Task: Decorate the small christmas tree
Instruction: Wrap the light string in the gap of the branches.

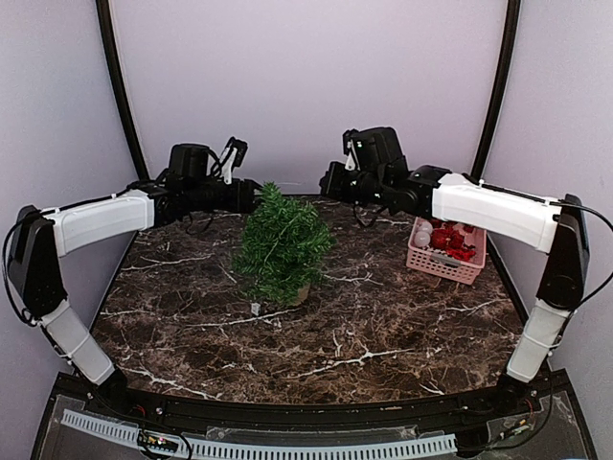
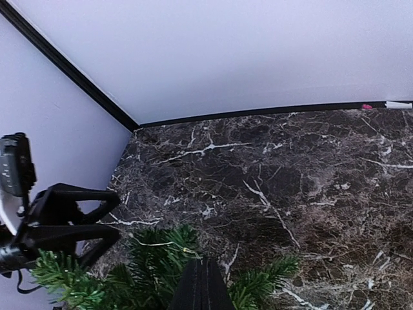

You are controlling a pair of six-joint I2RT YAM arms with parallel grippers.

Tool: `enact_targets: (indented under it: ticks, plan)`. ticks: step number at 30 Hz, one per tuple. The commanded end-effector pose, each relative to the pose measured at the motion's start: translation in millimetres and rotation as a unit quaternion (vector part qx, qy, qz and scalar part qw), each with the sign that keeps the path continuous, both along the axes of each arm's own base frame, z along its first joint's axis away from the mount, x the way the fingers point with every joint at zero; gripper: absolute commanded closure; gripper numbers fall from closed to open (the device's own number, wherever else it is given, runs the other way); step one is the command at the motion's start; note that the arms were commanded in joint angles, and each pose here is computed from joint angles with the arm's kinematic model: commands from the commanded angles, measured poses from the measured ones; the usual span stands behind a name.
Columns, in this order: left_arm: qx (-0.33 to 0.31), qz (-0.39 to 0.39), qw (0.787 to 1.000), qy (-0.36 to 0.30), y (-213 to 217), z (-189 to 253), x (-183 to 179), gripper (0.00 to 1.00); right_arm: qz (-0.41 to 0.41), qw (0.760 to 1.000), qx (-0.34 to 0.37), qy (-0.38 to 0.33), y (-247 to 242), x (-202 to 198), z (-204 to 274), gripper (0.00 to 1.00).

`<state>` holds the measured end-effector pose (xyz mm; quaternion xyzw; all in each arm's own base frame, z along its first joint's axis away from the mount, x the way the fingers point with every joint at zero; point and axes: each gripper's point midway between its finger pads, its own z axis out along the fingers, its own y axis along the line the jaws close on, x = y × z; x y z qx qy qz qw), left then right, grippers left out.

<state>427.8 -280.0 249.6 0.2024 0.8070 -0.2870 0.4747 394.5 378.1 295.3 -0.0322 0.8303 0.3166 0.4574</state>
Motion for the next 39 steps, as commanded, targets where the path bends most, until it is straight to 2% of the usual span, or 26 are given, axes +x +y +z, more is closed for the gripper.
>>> enact_targets:
  ticks: [1,5,8,14,22,27,30,33,37,39]
  plan:
    - [-0.008,-0.002,0.999,-0.046,15.0,42.3,-23.3,0.35,-0.014,1.0,0.014,0.002,-16.5,-0.3,5.3,1.0]
    - [-0.014,0.004,0.998,-0.055,25.4,51.0,-39.8,0.27,-0.021,1.0,0.013,0.008,-29.0,-2.3,2.0,1.0]
    - [-0.022,-0.004,0.998,-0.052,27.9,56.2,-51.4,0.25,-0.022,1.0,0.011,0.013,-36.3,-4.9,-0.7,1.0]
    - [-0.075,-0.063,0.994,-0.038,10.2,75.2,-75.2,0.21,-0.006,1.0,0.013,0.015,-42.7,-17.1,4.0,1.0]
    - [-0.077,-0.11,0.991,-0.027,-22.9,69.8,-81.1,0.15,0.07,0.996,0.04,0.026,-33.6,-47.5,17.6,1.0]
    - [-0.075,-0.111,0.991,-0.025,-31.9,64.3,-75.7,0.14,0.069,0.996,0.035,0.043,-38.9,-54.3,2.6,1.0]
    - [-0.08,-0.102,0.991,-0.024,-32.7,62.9,-70.3,0.22,0.072,0.995,0.026,0.056,-38.3,-55.8,-12.2,1.0]
    - [-0.085,-0.101,0.991,-0.024,-34.1,63.5,-68.6,0.43,0.081,0.995,0.02,0.062,-38.5,-60.0,-20.6,1.0]
    - [-0.088,-0.1,0.991,-0.023,-35.6,62.5,-66.1,0.63,0.065,0.996,-0.009,0.067,-47.2,-58.8,-36.8,1.0]
    - [-0.089,-0.101,0.991,-0.021,-36.7,61.5,-65.6,0.7,0.057,0.996,-0.02,0.071,-49.8,-56.4,-44.8,1.0]
